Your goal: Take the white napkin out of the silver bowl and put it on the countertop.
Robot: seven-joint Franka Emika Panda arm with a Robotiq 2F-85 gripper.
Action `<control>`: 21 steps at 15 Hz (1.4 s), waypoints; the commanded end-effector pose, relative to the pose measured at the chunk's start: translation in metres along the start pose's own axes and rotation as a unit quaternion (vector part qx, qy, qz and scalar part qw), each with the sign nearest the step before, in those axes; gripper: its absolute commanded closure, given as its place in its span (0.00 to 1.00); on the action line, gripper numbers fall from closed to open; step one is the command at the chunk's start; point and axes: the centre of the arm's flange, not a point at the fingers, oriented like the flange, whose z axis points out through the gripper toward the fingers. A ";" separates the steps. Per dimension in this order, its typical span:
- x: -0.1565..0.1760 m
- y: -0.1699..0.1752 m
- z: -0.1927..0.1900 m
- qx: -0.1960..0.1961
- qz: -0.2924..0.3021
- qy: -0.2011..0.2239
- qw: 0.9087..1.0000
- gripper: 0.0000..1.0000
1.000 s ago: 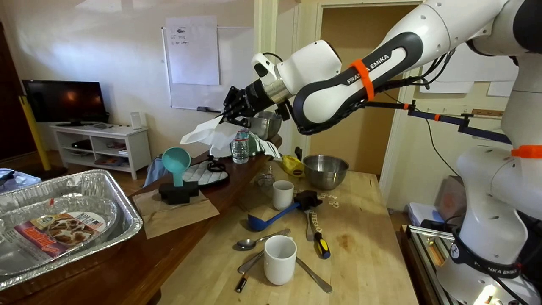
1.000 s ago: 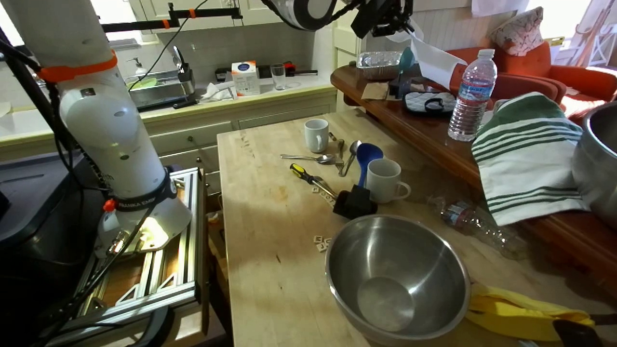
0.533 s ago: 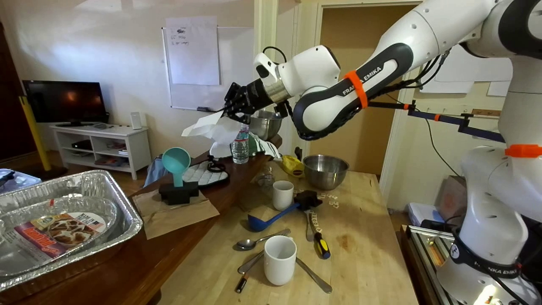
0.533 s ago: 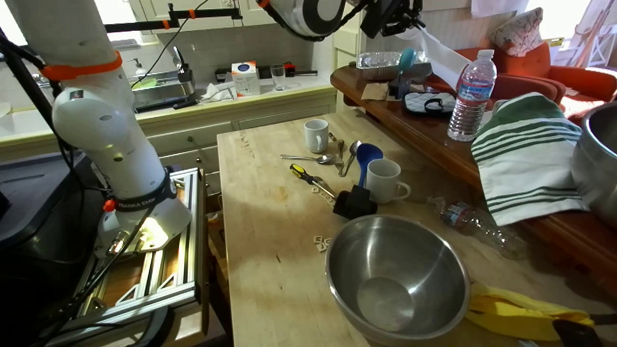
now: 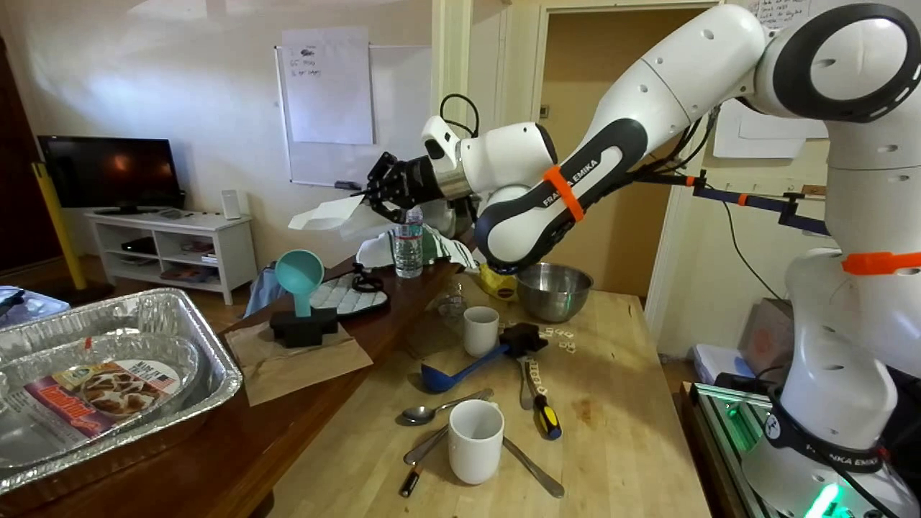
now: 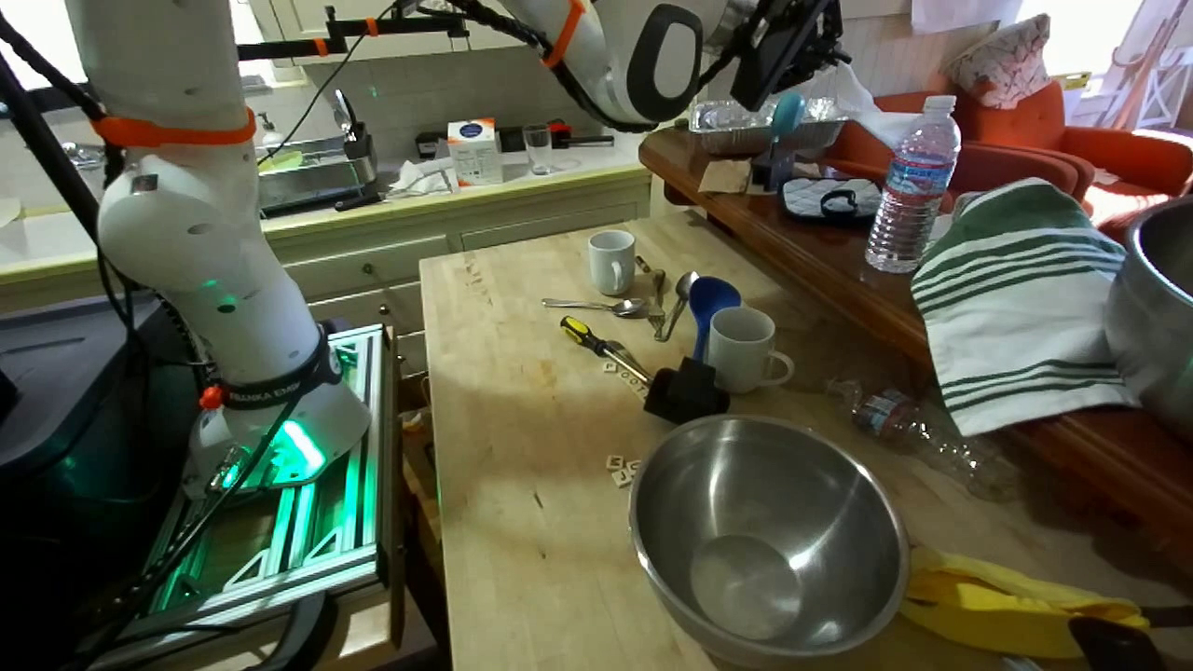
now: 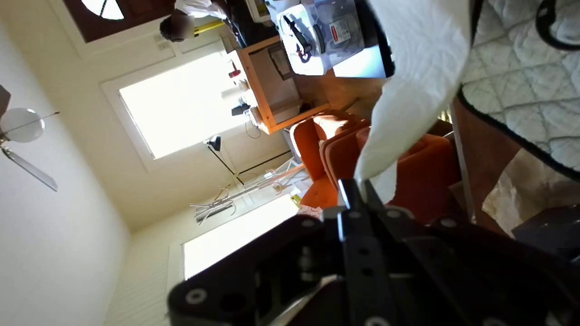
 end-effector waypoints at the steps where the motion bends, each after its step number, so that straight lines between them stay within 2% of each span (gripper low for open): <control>1: -0.011 -0.012 0.029 -0.019 -0.021 0.022 0.999 1.00; 7: -0.038 -0.013 0.040 -0.040 -0.044 0.015 0.998 1.00; 15: -0.051 -0.032 0.045 0.004 0.001 0.009 1.000 1.00; 16: -0.051 -0.033 0.045 0.007 0.008 0.009 1.000 0.94; 17: -0.050 -0.033 0.045 0.008 0.016 0.011 1.000 0.72; 19: -0.046 -0.033 0.045 0.012 0.025 0.013 1.000 0.69; 21: -0.041 -0.030 0.042 0.022 0.036 0.002 0.999 0.56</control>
